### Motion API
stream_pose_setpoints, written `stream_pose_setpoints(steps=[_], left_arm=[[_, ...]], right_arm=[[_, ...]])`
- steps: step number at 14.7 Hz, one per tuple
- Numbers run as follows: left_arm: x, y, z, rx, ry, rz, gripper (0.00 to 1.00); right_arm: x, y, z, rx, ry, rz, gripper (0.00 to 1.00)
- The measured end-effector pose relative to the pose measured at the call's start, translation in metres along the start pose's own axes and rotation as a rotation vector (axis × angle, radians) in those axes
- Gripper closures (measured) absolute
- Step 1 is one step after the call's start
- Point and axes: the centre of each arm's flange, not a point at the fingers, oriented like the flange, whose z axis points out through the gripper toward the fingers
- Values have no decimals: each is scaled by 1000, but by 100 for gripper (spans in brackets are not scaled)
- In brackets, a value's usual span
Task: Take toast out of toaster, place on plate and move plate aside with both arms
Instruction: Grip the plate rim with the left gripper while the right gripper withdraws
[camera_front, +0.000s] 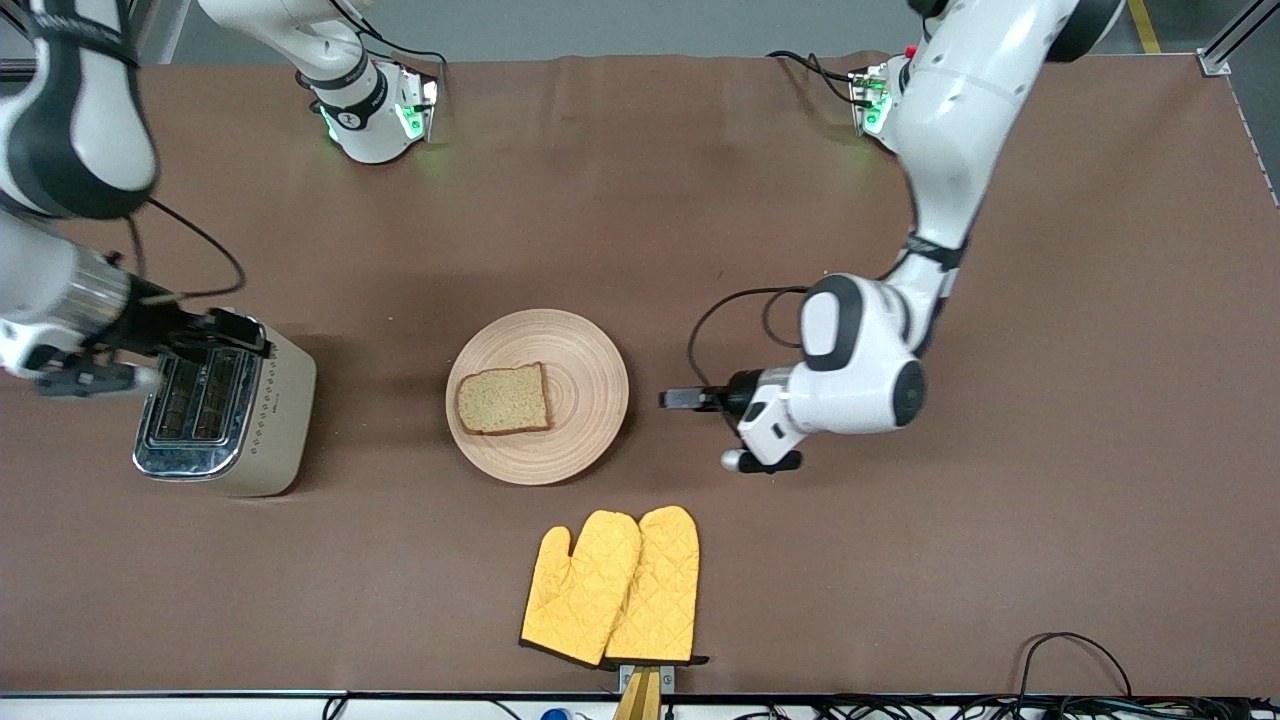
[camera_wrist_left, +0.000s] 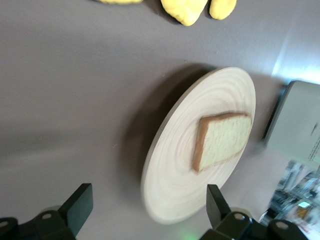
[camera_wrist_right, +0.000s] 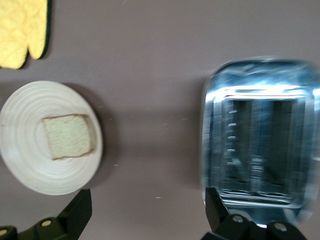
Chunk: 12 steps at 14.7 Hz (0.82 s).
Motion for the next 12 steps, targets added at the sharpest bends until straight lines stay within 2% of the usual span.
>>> stream_pose_setpoints(steps=[3,7,10,12], left_arm=[[-6,-4,73,-50,39,-59,0],[-21,3,118,-48,68,-42,3],[-20,2,119,-45,74,15,35],[-17,0,116,-42,81,45,52]], right_arm=[[-9,6,-57,-87,52,-25,0],[-20,-1,-109,-122,26,-37,0],[-20,-2,-108,-142,18,-42,0],[-18,-4,-107,-146,18,-48,0]])
